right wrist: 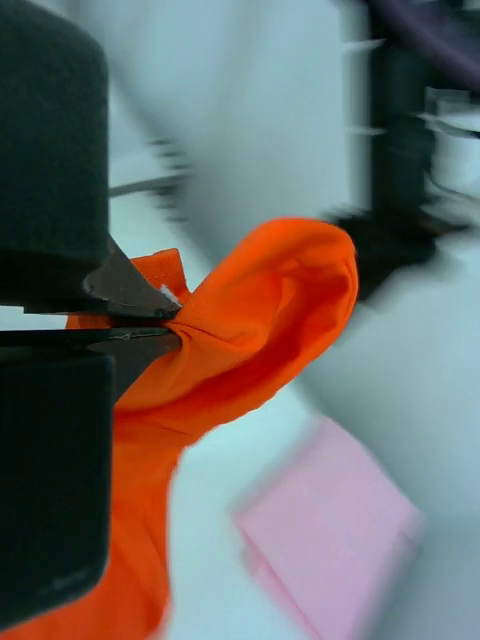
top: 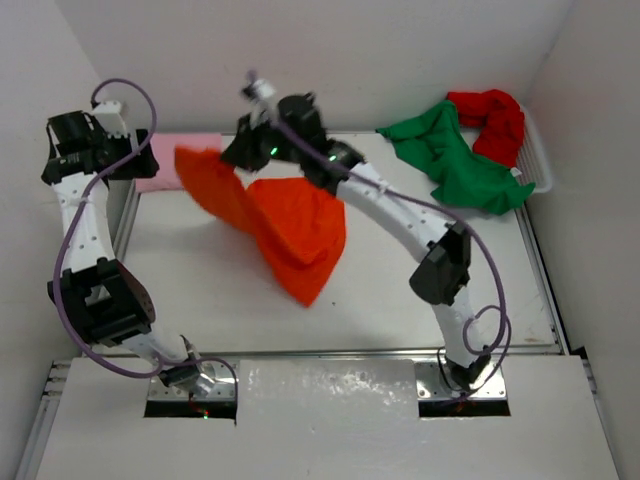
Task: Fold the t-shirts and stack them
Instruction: Flatten out the tshirt
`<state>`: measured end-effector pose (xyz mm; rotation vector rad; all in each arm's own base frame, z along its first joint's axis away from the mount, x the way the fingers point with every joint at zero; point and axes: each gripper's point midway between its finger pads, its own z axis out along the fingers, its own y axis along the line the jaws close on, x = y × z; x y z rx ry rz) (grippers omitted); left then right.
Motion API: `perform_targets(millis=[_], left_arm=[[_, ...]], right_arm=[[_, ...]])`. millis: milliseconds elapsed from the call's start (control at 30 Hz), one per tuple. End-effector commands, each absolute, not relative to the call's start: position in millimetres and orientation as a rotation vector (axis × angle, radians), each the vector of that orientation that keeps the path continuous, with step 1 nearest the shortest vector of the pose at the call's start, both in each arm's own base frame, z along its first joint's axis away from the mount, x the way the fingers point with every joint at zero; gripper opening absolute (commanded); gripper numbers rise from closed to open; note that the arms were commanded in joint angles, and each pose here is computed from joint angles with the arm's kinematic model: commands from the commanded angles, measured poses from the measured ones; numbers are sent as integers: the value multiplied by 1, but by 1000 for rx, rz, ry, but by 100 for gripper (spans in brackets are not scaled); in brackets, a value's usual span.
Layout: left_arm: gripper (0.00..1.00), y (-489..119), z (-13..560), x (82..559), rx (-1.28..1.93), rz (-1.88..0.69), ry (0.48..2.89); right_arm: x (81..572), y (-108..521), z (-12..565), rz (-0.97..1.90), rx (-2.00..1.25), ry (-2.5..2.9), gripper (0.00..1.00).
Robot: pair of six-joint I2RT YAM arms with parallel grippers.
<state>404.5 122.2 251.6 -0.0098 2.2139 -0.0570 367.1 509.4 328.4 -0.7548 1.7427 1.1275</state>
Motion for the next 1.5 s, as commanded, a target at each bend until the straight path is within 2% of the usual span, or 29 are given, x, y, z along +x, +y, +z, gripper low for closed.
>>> perform_targets(millis=[0,33,67,100,167,333,433,467,567,700,767,833,967,1000,1033,1100,1167,1300,1467], left_arm=[[79,119,297,418,4,-85,2095],[79,114,302,420,24,-120,2077],[79,112,310,421,36,-130,2053],[79,109,316,424,41,-141,2030],[79,99,323,428,71,-176,2003],[78,61,317,438,213,-215,2012],[77,17,299,440,376,-260,2039],[77,-11,281,434,510,-281,2067],[78,-54,228,413,753,-298,2147],[75,-87,141,389,871,-360,2364],[72,-106,124,392,853,-409,2396],[71,-124,112,403,851,-395,2399],[69,-147,119,457,727,-311,2317],[68,-145,95,466,699,-284,2373],[62,-149,101,483,662,-282,2361],[59,-151,70,496,644,-285,2453],[58,-155,41,497,636,-306,2517],[60,-159,26,508,625,-320,2526],[52,-162,30,498,602,-355,2556]], right_arm=[[431,409,449,1258,-356,1499,0],[440,385,448,1219,-311,1507,0],[431,351,475,1187,-279,1456,0],[450,316,434,1134,-195,1540,0],[446,280,414,1099,-141,1572,0],[409,208,305,948,26,1780,0],[394,172,237,916,196,1895,0],[387,161,208,900,209,1926,0],[367,159,168,867,139,2022,0],[326,162,102,897,71,2200,0],[312,159,80,891,84,2242,0],[305,158,70,898,96,2260,0],[294,159,53,925,116,2284,0],[292,159,51,925,115,2289,0],[292,159,50,927,114,2289,0],[290,157,46,915,118,2295,0],[290,156,43,903,116,2302,0],[291,155,40,885,104,2324,0],[298,153,44,855,75,2332,0]])
